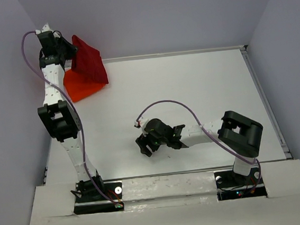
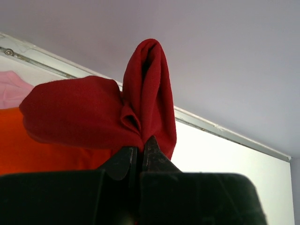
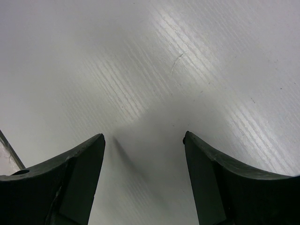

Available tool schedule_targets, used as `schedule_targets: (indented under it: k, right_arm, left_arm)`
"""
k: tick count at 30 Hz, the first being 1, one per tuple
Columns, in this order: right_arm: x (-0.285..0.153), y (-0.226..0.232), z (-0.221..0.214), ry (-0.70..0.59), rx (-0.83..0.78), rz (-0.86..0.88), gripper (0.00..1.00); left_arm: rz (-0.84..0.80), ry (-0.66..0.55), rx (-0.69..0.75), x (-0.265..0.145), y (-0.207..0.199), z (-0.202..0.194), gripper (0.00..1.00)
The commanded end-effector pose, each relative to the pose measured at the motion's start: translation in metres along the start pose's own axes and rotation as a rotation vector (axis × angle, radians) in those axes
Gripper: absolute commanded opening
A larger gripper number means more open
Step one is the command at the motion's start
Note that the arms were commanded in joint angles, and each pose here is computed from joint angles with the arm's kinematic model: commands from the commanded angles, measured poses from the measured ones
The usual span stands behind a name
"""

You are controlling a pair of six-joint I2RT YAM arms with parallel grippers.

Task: Fold and stack the t-shirts
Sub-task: Put the neatly folded tshirt into the corner of the board with the left arm

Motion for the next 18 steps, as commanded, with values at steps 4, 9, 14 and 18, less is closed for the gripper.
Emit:
schedule_targets:
  k: [4, 9, 14, 18]
  right_arm:
    - [0.004, 0.002, -0.061, 0.225, 0.009, 0.011, 0.74]
    - [0.006, 0.002, -0.061, 0.229, 0.008, 0.013, 0.74]
    - [0.007, 0.003, -0.062, 0.233, 0.008, 0.017, 0.74]
    - [0.007, 0.003, -0.064, 0.238, 0.01, 0.019, 0.74]
  left_arm:
    - [-0.155, -0.108, 0.045, -0.045, -0.056, 0.039, 0.0]
    - [-0.167, -0.079, 0.032, -0.039, -0.054, 0.032, 0.0]
    - [-0.184, -0.102, 0.033, -0.045, -0.061, 0.039, 0.0]
    - [-0.181, -0.1, 0.035, -0.046, -0.06, 0.039, 0.0]
Point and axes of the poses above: each gripper's point midway between its finger pads, its own x axis out along the fingers, its own y axis along the line the jaws close on, z = x × y, the point moved 4 cm from there along -x, back along the fingers, and after that the axes turned 3 degrees about -x, right-handed, at the moved point
